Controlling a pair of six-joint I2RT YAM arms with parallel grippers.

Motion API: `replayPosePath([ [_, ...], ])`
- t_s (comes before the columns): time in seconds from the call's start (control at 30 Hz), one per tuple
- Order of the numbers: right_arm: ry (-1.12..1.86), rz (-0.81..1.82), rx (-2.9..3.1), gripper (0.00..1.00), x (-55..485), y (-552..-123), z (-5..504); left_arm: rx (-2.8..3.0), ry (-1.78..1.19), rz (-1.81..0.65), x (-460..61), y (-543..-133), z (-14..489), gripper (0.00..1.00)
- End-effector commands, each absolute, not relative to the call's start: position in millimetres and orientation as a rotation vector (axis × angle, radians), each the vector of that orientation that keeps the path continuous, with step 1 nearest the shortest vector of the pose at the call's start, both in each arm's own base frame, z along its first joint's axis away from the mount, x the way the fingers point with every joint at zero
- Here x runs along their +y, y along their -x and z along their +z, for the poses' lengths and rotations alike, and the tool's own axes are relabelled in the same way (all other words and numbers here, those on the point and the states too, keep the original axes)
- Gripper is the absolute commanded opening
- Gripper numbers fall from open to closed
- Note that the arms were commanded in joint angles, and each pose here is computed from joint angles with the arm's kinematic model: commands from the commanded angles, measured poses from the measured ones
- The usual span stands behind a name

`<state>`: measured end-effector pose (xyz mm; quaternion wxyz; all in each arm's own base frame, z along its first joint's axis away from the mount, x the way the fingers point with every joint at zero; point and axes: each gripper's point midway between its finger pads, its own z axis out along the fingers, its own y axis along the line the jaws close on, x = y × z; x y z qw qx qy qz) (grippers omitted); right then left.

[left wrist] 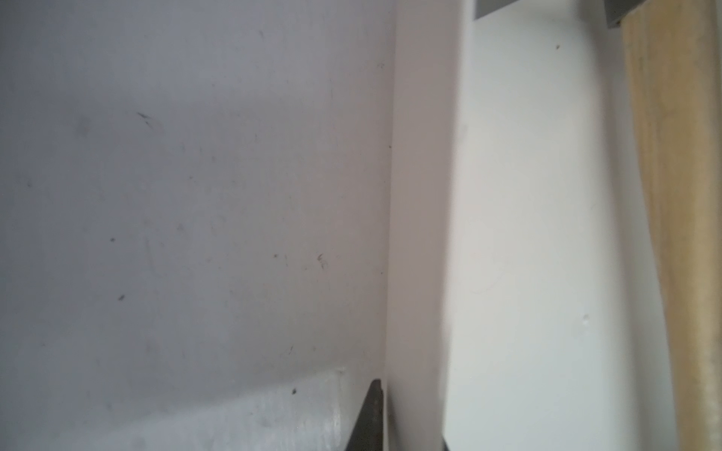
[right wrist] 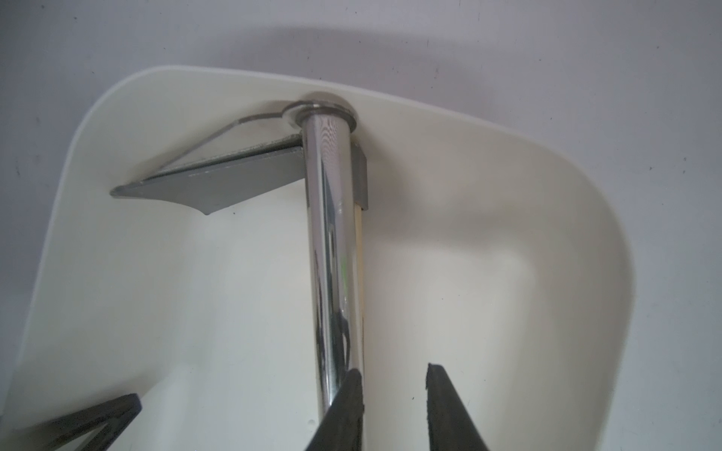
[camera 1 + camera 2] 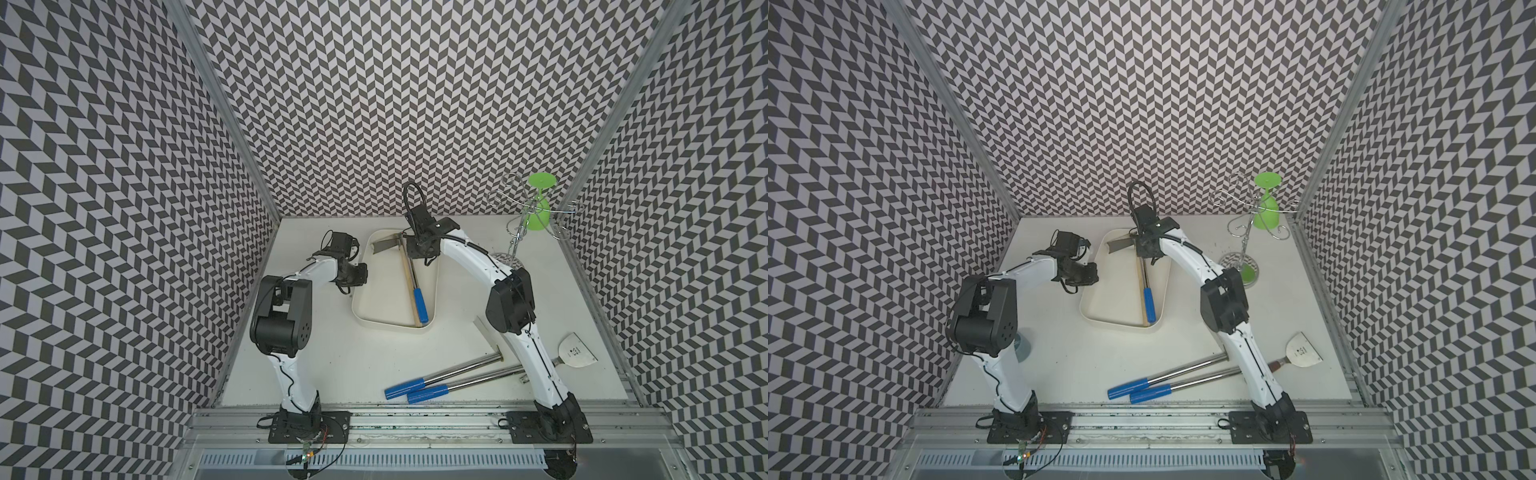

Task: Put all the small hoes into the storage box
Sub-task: Place the hoe in the storage box.

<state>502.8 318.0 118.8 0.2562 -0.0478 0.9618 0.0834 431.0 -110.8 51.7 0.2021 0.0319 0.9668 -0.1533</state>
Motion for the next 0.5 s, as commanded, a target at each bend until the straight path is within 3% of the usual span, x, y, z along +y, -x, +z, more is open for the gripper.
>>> replayPosePath([
  [0.0, 0.078, 0.349, 2.442, 0.3, 321, -511, 201, 2.617, -0.088, -0.434, -108, -442, 85, 0.25],
  [0.2, 0.054, 0.392, 2.406, 0.32, 311, -498, 238, 2.566, -0.103, -0.435, -112, -444, 106, 0.42],
  [0.47, 0.048, 0.44, 2.467, 0.34, 290, -452, 254, 2.501, -0.082, -0.442, -111, -441, 136, 0.47],
])
